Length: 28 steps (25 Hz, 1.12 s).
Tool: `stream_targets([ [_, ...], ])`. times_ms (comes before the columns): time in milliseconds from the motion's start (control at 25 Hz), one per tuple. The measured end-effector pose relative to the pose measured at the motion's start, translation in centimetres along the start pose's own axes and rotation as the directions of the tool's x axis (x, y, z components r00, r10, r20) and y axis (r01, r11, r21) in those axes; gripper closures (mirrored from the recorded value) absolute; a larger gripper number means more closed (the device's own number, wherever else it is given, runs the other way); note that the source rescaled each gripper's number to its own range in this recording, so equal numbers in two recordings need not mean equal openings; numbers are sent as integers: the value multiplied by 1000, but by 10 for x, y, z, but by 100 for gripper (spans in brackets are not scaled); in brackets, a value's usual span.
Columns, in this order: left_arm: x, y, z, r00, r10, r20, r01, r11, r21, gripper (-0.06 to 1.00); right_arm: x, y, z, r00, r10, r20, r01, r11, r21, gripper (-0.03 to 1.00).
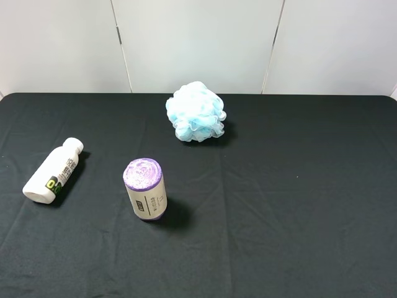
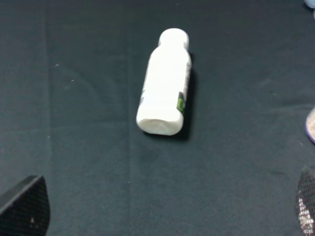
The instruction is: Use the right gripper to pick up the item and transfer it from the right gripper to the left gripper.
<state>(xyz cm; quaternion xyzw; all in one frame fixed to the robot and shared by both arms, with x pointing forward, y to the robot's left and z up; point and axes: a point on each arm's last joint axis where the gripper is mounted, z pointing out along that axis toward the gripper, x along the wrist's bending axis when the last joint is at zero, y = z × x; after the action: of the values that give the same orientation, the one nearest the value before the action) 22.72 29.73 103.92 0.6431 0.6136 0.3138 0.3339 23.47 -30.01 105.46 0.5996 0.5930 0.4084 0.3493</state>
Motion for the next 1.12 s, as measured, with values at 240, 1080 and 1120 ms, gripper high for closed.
stream_targets([
  [240, -1, 0, 0, 1000, 17, 9, -17, 1000, -1, -6, 0, 0, 0, 1000, 0, 0, 0, 1000, 0, -3],
  [1080, -1, 0, 0, 1000, 21, 7, -21, 1000, -2, -6, 0, 0, 0, 1000, 2, -3, -2, 1000, 0, -3],
  [1120, -1, 0, 0, 1000, 21, 7, -21, 1000, -2, -6, 0, 0, 0, 1000, 2, -3, -2, 1000, 0, -3],
])
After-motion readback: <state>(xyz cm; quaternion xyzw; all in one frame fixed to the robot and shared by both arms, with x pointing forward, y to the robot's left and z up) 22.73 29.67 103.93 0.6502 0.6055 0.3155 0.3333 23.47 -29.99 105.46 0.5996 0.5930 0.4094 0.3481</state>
